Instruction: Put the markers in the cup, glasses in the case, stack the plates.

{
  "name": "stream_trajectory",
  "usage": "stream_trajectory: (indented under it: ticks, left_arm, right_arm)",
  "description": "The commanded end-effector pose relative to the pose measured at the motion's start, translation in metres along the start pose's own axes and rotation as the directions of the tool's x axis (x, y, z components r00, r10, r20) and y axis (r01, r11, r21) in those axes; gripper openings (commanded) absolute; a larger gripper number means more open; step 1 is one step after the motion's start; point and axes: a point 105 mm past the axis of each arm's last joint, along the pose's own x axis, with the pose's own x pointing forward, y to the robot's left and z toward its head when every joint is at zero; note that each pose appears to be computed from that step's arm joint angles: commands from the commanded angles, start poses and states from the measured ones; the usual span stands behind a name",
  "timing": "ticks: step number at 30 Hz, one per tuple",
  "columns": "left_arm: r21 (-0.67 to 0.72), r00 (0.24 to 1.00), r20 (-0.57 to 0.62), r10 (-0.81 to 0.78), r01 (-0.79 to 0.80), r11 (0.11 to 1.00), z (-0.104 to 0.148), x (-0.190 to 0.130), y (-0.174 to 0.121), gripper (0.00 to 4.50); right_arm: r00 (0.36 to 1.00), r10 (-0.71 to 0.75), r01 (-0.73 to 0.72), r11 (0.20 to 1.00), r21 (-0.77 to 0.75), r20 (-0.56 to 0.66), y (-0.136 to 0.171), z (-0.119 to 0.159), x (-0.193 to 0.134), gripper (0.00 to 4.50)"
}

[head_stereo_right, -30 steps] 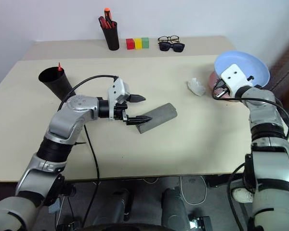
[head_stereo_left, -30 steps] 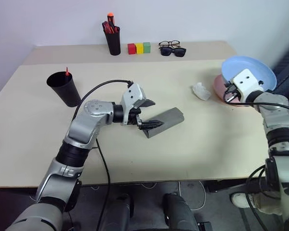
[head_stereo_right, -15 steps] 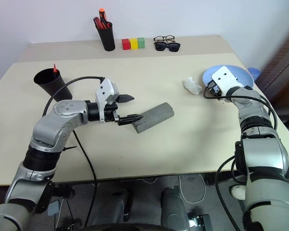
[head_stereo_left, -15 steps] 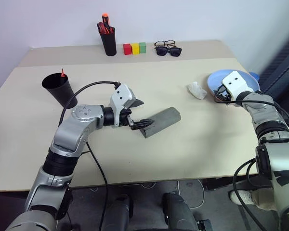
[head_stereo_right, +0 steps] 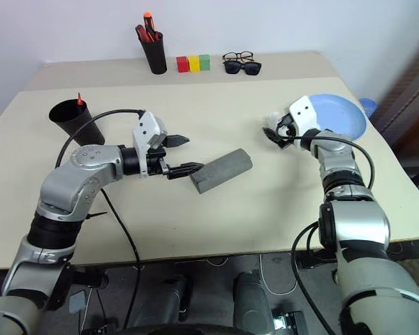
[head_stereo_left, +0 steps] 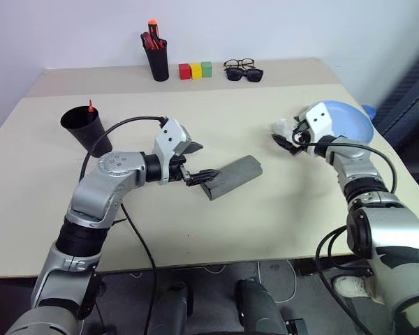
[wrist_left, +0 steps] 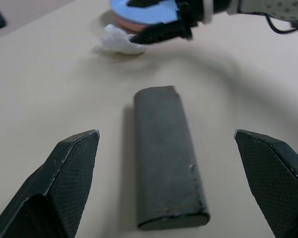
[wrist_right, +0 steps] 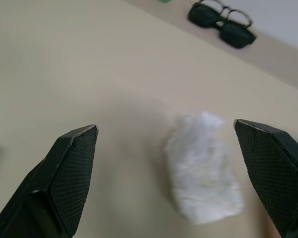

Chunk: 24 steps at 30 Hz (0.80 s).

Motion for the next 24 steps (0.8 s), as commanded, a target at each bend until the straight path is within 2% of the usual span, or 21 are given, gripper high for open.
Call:
stream_trajectory:
  ticks: [1, 14, 17, 19, 23, 24]
  left_arm:
    - [0.021, 0.998, 0.038, 0.040, -0.041, 0.999, 0.012, -0.011, 0.003, 4.50]
    - [-0.006, 0.989, 0.030, 0.148, -0.148, 0.989, 0.010, -0.034, 0.003, 4.50]
    - [-0.009, 0.985, 0.025, 0.169, -0.169, 0.986, 0.010, -0.039, 0.004, 4.50]
    - [-0.012, 0.984, 0.025, 0.177, -0.177, 0.984, 0.011, -0.041, 0.005, 4.50]
    - [-0.014, 0.982, 0.022, 0.189, -0.188, 0.982, 0.011, -0.043, 0.005, 4.50]
    - [-0.015, 0.981, 0.020, 0.191, -0.191, 0.981, 0.011, -0.043, 0.005, 4.50]
  right_arm:
    - [0.998, -0.054, 0.054, 0.998, 0.013, 0.039, -0.004, 0.011, 0.005, 4.46]
    - [0.970, -0.211, 0.219, 0.974, 0.056, -0.121, -0.002, -0.023, 0.011, 4.46]
    - [0.961, -0.229, 0.245, 0.965, 0.094, -0.152, -0.003, -0.030, 0.010, 3.61]
    - [0.960, -0.232, 0.250, 0.962, 0.108, -0.160, -0.002, -0.032, 0.009, 2.67]
    - [0.954, -0.248, 0.268, 0.958, 0.107, -0.169, -0.003, -0.034, 0.009, 0.44]
    - [0.954, -0.248, 0.268, 0.958, 0.107, -0.169, -0.003, -0.034, 0.009, 0.04]
